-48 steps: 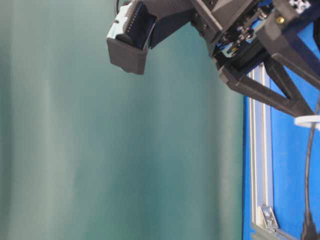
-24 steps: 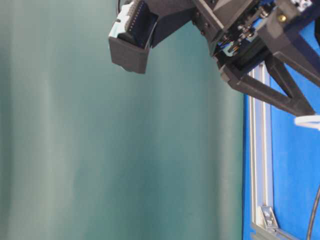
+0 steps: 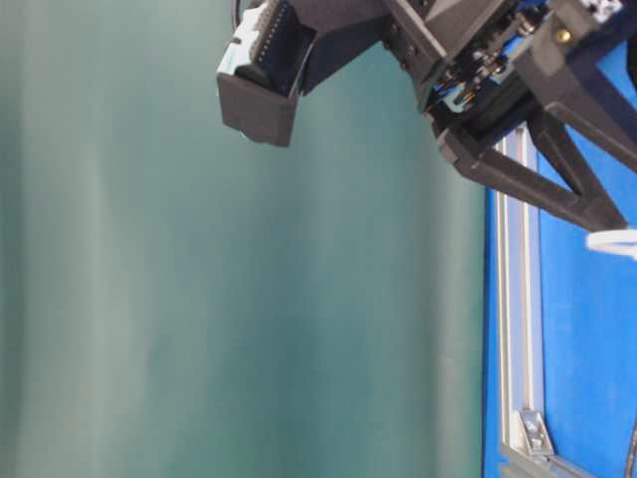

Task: Insert the wire through the string loop located in the center.
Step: 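Pull the plug leftward through the loop with the left gripper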

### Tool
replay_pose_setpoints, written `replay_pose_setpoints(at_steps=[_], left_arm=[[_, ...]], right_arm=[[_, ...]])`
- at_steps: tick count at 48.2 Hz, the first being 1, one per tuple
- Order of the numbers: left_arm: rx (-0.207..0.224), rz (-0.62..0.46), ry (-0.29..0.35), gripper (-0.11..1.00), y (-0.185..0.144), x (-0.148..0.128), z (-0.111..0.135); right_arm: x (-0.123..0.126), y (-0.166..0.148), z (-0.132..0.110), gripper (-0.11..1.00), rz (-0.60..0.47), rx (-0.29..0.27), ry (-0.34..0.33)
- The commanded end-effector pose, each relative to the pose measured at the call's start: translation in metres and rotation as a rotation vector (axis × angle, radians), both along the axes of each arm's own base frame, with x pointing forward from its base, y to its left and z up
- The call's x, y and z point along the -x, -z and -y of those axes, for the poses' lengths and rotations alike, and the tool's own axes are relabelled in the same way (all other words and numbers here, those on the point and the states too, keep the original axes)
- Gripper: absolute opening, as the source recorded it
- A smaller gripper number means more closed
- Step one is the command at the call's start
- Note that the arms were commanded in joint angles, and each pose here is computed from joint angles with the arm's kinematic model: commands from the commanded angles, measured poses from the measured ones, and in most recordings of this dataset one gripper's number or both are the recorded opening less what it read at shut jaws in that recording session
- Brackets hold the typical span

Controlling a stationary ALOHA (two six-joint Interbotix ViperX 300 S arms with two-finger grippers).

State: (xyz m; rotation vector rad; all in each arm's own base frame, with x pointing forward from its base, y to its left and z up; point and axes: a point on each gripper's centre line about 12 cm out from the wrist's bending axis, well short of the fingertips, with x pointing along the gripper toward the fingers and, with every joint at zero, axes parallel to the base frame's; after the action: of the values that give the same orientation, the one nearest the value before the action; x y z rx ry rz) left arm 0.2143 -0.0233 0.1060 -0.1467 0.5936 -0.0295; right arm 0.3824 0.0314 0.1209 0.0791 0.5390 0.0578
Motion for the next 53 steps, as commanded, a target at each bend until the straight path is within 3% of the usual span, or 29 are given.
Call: replay_pose_setpoints(at_steps=[1,12,24,28,53], left_arm=[[0.001,0.025,-0.004,0.07,-0.0053,-0.0050,-0.0007],[0.003,0.026,-0.007,0.10,-0.0057,-0.0055,-0.0010],[-0.006,0.027,-0.009,0.79,-0.0058,-0.0051,-0.0027],[-0.004,0.022,-0.010,0.92,-0.0055,-0.0047,-0.0027],[0.001,0.008,-0.012,0.91,-0.0068,-0.0062,-0.0022]], right_arm=[[-0.0031,-0.0135,-0.0027,0.97,0.040,-0.004,-0.007],[-0.0033,-0.0140,-0.0044,0.97,0.041,-0.008,-0.009],[-0.0030,-0.0125,-0.0050,0.97,0.018,-0.005,-0.010],[-0.0029,-0.0122,-0.0049,0.97,0.015,-0.005,-0.010],[-0.0006,-0.0213,-0.0047,0.97,0.015,-0.004,-0.009]])
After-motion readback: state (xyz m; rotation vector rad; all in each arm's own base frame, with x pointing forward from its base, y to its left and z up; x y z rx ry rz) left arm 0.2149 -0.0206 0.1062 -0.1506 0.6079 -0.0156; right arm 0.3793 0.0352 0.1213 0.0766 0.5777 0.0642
